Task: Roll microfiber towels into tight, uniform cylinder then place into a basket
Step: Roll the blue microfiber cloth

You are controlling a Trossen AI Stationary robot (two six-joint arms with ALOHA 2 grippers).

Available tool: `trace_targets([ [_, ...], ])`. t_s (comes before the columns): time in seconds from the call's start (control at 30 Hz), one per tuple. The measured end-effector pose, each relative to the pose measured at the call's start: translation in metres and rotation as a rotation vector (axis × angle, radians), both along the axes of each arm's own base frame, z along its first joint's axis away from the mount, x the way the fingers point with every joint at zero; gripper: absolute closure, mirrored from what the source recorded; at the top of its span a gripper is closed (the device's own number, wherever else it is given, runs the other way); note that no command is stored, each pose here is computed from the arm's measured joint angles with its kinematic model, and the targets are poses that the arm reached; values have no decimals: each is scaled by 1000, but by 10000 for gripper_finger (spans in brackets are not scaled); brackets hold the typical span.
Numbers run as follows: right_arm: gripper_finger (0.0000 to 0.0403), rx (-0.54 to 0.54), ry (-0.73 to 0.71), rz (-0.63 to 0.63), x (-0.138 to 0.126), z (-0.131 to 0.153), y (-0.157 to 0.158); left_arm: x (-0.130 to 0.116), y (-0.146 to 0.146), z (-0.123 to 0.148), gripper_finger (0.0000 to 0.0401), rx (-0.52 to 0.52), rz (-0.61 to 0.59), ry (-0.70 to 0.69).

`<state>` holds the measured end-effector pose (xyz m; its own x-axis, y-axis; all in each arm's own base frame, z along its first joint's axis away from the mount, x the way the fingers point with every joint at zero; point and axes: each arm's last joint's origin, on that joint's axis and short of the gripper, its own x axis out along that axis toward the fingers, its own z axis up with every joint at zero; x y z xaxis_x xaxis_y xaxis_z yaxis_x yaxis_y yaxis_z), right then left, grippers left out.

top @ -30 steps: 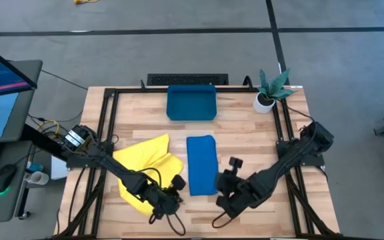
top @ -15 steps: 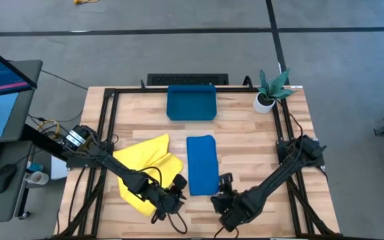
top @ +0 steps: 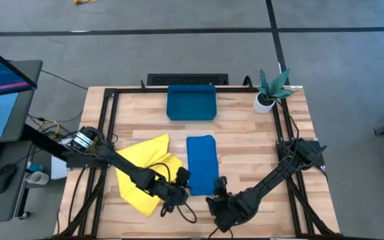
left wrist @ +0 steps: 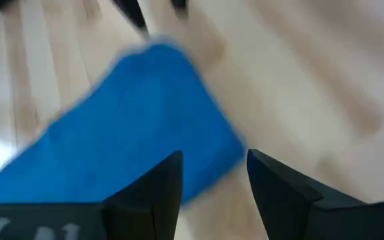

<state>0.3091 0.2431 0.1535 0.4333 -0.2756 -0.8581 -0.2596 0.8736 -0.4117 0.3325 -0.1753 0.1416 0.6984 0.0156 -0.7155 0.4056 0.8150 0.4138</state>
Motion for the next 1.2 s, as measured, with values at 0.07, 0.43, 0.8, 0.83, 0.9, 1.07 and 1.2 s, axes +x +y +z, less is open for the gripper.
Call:
trace_targets([
  [0.07, 230, 17, 5, -1, 2, 0, -2, 4, -2, -4, 242, 4, -9, -17],
  [0.43, 229, 81, 41, -9, 9, -1, -9, 11, 4, -21, 243, -37, -36, 29],
  [0.8, 227, 103, 67, -15, 13, -6, -11, 21, 11, -32, 246, -78, -32, 32],
  [0.83, 227, 96, 76, -13, 13, -9, -11, 21, 11, -31, 250, -80, -28, 32],
  [0.9, 226, 89, 107, 1, 13, -17, -11, 20, 12, -31, 266, -78, -21, 32],
  [1.07, 226, 42, 121, -8, 15, -28, -12, 20, 11, -32, 328, -102, -23, 44],
  [1.2, 239, 45, 127, -22, 16, -28, -14, 20, 11, -32, 368, -102, -22, 50],
])
